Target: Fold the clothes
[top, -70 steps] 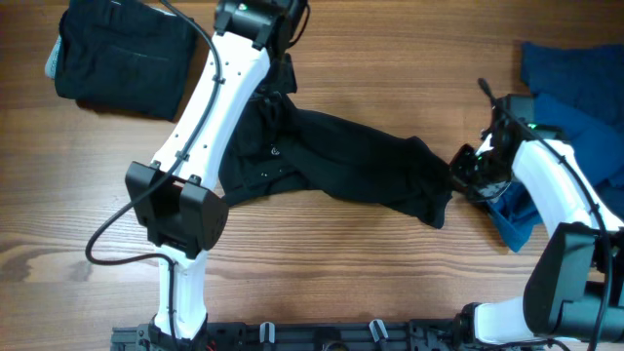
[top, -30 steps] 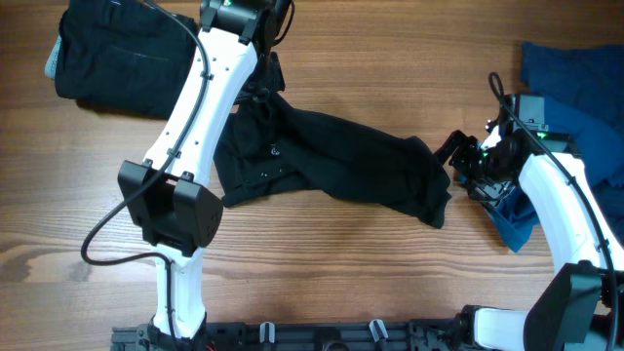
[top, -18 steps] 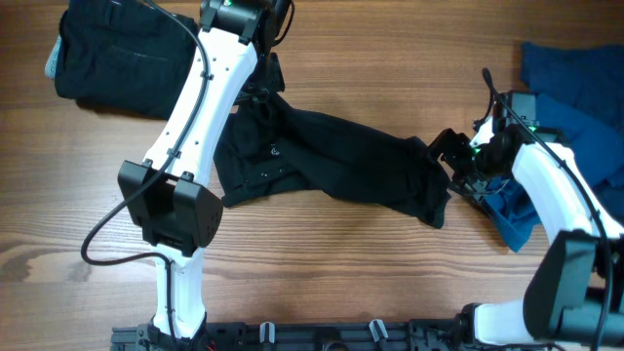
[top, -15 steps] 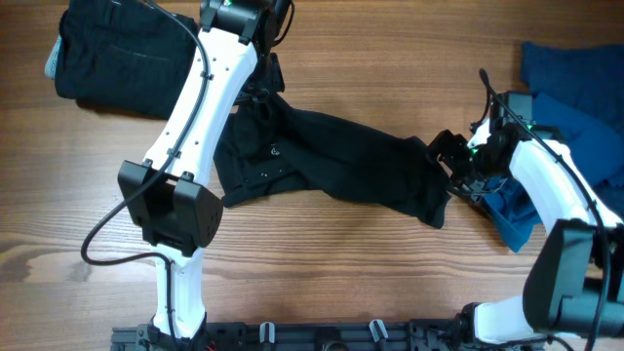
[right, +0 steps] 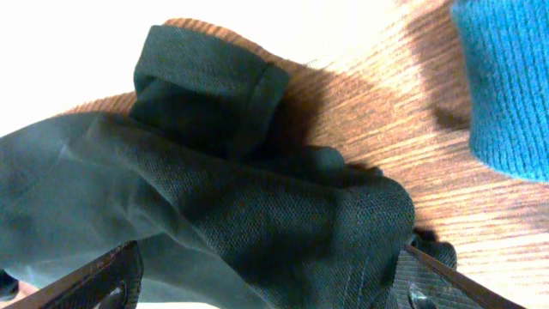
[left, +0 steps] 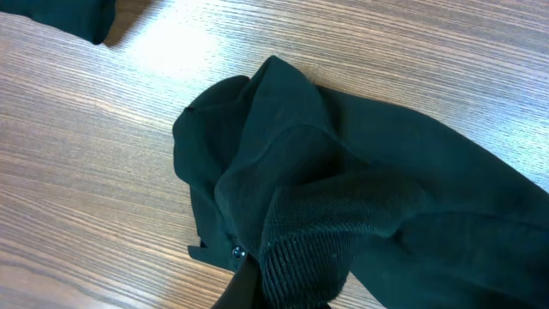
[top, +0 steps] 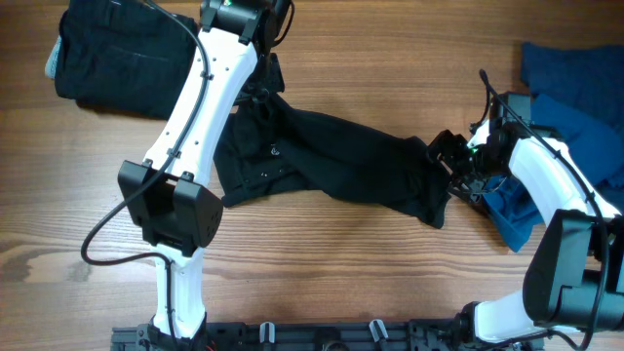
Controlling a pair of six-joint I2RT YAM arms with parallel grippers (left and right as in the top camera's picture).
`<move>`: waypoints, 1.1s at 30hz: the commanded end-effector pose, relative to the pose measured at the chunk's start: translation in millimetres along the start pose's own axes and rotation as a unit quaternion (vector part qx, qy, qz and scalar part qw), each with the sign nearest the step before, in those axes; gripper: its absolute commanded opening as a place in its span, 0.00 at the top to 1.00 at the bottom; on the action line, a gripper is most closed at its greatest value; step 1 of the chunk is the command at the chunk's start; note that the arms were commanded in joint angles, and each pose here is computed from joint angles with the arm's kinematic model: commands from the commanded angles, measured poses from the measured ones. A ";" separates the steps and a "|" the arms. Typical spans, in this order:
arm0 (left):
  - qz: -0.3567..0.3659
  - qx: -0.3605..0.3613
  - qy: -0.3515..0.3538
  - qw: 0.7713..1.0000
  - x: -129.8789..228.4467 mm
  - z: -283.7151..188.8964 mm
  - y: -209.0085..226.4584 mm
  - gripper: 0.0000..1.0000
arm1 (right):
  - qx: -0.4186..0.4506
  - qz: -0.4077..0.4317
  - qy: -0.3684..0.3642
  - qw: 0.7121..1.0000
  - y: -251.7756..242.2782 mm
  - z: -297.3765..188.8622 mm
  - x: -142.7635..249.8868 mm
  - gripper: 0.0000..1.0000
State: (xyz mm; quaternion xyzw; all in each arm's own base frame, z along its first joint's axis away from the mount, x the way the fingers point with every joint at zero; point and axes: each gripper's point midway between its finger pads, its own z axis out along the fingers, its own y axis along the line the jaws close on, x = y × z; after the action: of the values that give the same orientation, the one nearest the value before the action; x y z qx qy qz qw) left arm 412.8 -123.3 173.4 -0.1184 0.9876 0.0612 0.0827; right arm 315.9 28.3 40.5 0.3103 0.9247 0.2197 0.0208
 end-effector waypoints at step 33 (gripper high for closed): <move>0.008 0.004 -0.018 1.000 5.6 -29.2 13.6 0.96 | -0.105 -0.157 -0.252 0.949 59.8 -178.6 37.1 0.96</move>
State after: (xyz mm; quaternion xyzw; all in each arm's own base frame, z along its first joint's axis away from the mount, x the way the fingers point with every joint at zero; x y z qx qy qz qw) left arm 407.2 -120.4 173.7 -0.1113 0.9887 0.0688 0.0726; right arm 299.9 24.2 197.6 0.2207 0.9090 0.2304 0.2681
